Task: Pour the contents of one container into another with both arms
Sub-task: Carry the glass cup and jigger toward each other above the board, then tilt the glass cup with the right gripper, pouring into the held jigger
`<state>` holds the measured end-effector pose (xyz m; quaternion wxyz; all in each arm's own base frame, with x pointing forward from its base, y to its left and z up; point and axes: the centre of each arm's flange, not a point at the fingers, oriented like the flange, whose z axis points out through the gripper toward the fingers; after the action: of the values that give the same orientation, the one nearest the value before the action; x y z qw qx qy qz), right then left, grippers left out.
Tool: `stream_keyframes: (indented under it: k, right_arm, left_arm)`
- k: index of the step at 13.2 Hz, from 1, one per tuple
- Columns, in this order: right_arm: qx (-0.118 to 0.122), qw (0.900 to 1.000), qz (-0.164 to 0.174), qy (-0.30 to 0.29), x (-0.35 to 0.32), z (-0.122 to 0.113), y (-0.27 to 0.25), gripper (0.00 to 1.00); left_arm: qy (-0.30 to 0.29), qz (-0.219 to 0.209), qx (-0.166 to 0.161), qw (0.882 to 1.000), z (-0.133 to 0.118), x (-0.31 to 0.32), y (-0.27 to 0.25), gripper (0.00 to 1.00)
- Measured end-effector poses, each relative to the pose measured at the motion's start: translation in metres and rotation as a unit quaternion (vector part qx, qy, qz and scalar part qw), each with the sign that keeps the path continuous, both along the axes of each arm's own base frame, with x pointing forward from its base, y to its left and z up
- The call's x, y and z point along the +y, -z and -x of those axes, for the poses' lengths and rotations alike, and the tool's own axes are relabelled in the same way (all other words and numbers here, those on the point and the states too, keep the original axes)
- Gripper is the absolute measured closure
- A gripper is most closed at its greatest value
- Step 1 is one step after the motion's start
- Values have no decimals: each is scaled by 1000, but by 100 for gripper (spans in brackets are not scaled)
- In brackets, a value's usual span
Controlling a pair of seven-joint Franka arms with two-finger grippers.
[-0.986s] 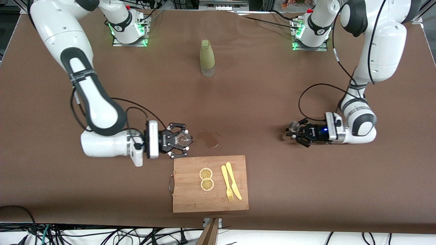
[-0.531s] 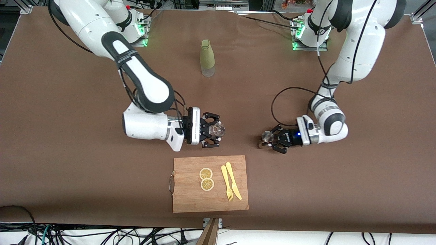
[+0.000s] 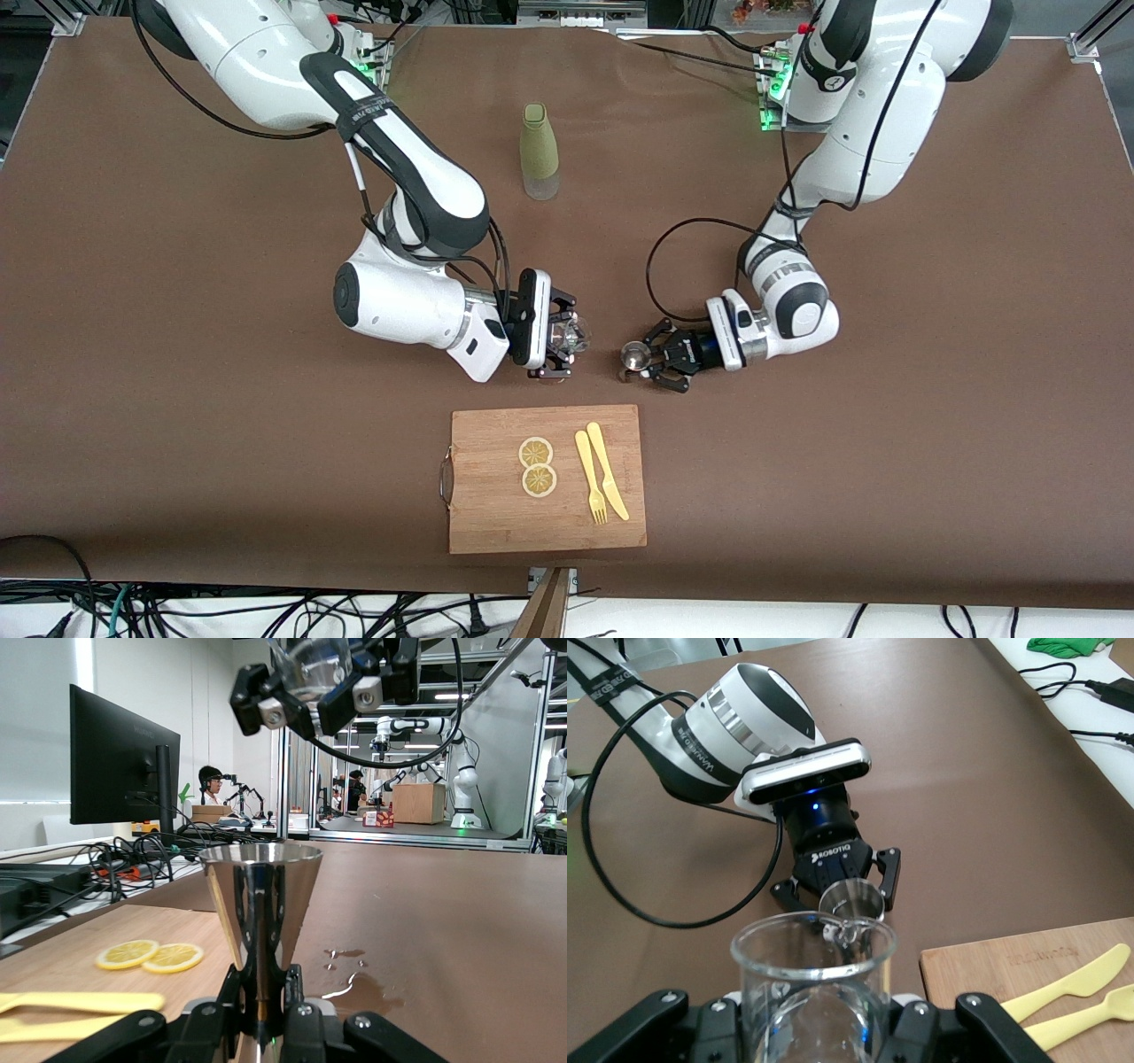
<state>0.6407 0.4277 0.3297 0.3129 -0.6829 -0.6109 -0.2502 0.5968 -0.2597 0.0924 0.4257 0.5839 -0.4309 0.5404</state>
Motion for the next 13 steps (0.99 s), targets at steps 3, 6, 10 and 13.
stream_keyframes:
  k: [3,6,10,13]
  right_arm:
    - [2,1000,24,-3,11,8,2,85]
    - [-3,999,43,-7,15,11,3,85]
    - [-19,997,72,-26,13,12,7,85]
    - [-27,994,99,-45,8,12,12,85]
  left_arm:
    - [-8,1,13,1000,8,-31,-2,79]
    - [-7,3,18,1000,13,-58,-10,79]
    - [-8,0,17,1000,13,-61,-11,79]
    - [-9,0,16,1000,12,-61,-12,79]
